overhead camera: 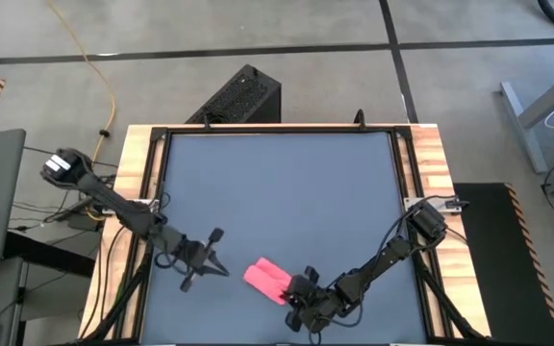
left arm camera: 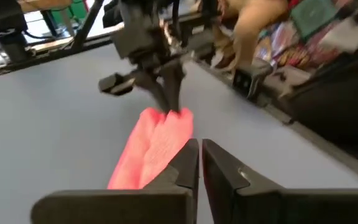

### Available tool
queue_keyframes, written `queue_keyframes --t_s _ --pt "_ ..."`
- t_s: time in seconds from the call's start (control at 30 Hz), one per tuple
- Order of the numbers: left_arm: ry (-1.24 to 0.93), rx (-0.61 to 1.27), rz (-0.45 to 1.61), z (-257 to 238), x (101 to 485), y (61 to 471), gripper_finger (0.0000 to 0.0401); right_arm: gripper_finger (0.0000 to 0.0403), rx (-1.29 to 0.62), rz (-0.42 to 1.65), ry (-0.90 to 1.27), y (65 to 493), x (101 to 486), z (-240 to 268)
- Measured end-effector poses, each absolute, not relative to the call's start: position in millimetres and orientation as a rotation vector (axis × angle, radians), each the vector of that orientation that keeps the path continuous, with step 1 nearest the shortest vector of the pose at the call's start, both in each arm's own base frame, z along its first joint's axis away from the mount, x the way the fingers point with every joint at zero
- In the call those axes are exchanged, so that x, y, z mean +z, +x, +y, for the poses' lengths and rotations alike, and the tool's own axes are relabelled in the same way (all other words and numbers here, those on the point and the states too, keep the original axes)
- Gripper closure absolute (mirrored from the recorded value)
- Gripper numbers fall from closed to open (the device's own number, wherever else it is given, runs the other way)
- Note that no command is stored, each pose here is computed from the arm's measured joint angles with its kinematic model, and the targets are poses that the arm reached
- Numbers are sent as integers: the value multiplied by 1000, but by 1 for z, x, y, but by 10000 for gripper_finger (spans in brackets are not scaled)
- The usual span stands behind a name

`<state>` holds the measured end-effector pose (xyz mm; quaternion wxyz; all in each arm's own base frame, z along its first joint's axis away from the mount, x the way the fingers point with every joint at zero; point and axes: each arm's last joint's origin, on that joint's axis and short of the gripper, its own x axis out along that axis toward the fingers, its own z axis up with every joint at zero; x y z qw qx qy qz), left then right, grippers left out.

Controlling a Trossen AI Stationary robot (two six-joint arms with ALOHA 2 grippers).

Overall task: Roll towel
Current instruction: Roll the pink towel

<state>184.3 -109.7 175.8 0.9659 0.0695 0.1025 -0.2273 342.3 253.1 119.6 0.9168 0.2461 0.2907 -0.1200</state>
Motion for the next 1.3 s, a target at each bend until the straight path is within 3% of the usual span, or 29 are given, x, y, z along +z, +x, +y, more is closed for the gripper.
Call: queue_keyframes --t_s 0.5,0.8,1.0,1.23,1.3 --pt "467 -449 384 -149 132 247 209 374 -206 596 537 342 122 258" --pt "562 -476 540 -160 112 265 191 373 -209 600 539 342 121 257" --pt "562 -403 542 -160 114 274 223 374 -207 606 585 340 122 260" --pt "476 -372 600 -153 121 288 369 370 -197 607 617 336 122 266" --pt "429 -400 641 -152 123 292 389 370 -194 609 615 335 122 268"
